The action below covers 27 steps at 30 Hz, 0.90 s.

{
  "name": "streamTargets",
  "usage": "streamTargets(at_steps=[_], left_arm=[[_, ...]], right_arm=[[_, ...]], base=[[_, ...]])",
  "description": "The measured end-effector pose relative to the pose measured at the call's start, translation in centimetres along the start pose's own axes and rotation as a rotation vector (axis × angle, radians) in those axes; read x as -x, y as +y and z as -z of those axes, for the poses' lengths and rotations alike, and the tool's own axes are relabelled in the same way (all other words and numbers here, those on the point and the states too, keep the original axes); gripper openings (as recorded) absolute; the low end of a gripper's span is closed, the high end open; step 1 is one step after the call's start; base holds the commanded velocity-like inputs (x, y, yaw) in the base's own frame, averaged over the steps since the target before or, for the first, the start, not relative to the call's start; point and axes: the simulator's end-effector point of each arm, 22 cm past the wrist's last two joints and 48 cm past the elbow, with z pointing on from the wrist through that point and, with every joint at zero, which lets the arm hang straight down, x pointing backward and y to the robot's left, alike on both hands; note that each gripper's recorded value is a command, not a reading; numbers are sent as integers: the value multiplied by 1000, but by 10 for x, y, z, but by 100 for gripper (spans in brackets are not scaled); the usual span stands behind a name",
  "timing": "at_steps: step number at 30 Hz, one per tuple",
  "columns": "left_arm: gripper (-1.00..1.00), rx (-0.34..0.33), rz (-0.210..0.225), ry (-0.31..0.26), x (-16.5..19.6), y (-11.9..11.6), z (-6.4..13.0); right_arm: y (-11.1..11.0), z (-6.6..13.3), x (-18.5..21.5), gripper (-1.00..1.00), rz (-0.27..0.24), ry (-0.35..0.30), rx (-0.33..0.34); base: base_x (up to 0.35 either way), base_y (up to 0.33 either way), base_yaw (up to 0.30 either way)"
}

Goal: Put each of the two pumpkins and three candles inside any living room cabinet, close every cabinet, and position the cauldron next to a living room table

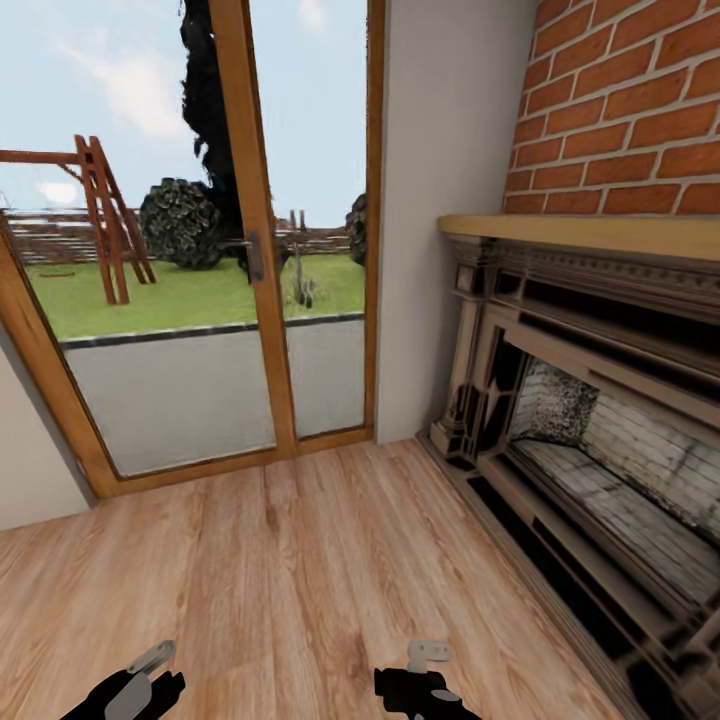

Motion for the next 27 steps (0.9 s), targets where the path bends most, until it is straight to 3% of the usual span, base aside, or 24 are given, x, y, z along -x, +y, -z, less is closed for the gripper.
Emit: streamTargets(at_steps=[22, 27], left_arm=[[100, 1, -2, -1, 1, 0, 0], [100, 1, -1, -2, -2, 1, -8]], right_arm=[[0, 0, 0, 100, 0, 0, 0], [-2, -7, -5, 100, 0, 0, -1]], base=[[39, 43, 0], [0, 0, 0]])
